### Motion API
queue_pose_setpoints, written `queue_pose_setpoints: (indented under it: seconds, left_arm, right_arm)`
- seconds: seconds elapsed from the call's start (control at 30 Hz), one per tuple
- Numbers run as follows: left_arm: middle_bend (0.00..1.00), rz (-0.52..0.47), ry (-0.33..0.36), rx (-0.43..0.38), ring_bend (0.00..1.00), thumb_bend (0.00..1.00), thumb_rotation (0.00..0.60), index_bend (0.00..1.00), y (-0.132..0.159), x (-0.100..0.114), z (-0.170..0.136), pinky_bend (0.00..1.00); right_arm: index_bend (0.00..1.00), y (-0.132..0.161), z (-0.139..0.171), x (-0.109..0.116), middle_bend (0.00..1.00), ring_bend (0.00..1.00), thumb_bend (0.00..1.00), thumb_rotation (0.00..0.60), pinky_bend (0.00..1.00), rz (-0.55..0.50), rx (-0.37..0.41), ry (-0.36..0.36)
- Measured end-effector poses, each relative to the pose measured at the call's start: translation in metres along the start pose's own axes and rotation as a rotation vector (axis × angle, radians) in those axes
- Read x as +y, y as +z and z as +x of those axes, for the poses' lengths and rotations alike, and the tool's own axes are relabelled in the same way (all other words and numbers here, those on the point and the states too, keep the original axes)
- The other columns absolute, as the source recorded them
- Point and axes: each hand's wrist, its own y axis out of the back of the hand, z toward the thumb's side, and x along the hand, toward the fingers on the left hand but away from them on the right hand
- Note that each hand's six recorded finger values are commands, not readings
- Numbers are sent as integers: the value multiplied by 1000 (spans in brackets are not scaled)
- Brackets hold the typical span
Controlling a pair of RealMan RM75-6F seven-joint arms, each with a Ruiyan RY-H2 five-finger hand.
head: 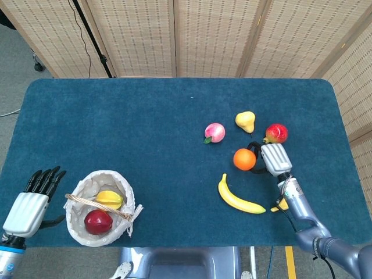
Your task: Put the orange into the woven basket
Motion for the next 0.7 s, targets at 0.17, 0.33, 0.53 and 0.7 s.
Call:
queue_pose_setpoints:
  seconds: [0.17, 0.33, 0.53, 0.7]
  left_arm:
    - [0, 3, 4, -4, 0, 18, 600, 0, 2, 0, -1, 0]
    - [0, 4, 17, -11, 0, 18, 600, 0, 4, 3, -3, 0]
    - [0, -1, 39, -12, 0, 18, 600, 0, 4, 8, -7, 0]
    - [0, -10, 54, -15, 0, 18, 600, 0, 3, 12, -10, 0]
  right_arm:
    - [727, 36, 7, 13, 613, 626, 246, 600, 655, -70, 62, -21]
    - [727, 74, 8, 25, 613, 627, 247, 600, 655, -78, 127, -33]
    - [728, 117, -10, 22, 613, 627, 247, 600, 655, -49, 194, -4]
    - [728, 152, -31, 1, 614, 627, 247, 600, 655, -54, 240, 52]
